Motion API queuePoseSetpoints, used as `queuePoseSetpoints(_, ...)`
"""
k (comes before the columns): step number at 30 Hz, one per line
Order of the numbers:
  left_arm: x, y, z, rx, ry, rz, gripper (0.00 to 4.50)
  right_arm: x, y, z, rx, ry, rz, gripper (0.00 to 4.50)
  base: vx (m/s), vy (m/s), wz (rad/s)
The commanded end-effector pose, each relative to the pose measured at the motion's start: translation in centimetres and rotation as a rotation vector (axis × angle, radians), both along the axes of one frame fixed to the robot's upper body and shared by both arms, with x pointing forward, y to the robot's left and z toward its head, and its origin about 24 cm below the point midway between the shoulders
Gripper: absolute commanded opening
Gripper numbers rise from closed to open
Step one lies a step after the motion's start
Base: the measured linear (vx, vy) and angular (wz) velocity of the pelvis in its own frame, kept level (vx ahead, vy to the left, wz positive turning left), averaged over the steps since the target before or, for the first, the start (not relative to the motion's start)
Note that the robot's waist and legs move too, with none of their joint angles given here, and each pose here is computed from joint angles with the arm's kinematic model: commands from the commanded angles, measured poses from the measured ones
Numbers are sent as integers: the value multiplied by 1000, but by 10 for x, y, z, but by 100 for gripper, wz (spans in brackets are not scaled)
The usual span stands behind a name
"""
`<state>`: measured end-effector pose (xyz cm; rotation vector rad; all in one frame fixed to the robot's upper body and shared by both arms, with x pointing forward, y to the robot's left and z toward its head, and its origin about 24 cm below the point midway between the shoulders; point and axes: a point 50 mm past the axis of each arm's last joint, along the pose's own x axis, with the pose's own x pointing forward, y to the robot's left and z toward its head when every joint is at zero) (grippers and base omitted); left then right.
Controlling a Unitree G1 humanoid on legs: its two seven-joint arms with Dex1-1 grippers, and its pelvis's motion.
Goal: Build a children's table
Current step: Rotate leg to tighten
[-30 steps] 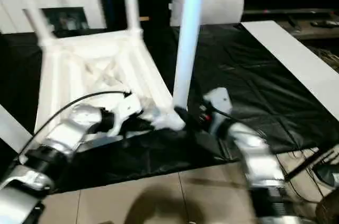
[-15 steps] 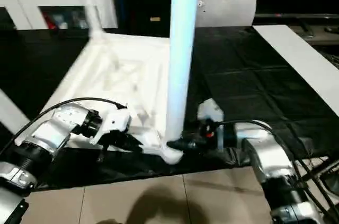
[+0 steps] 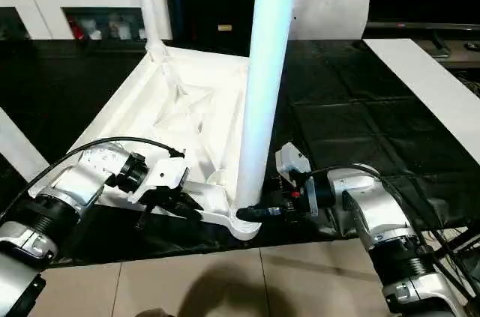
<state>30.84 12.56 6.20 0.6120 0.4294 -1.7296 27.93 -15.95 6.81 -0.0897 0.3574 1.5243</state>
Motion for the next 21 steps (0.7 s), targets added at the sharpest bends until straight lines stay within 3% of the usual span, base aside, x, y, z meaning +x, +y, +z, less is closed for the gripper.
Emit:
queuePoseSetpoints(1,1,-10,5,-3,-11,-37,0,-5,5,0,52,56,32,204,0,0,0)
queuePoseSetpoints(6,5,-9,6,-40,-7,53,0,-7,9,0,93,69,-29,204,0,0,0)
queuePoseSetpoints(7,10,-10,7,-65,5,166,0,-8,14,0,104,77,-109,204,0,0,0)
queuePoseSetpoints(10,12,-12,9,-106,23,248,0,-5,22,-2,102,47,-210,204,0,0,0)
queuePoseSetpoints(21,28,-53,19,-201,-39,586,0,26,71,-15,93,45,-814,203,0,0,0)
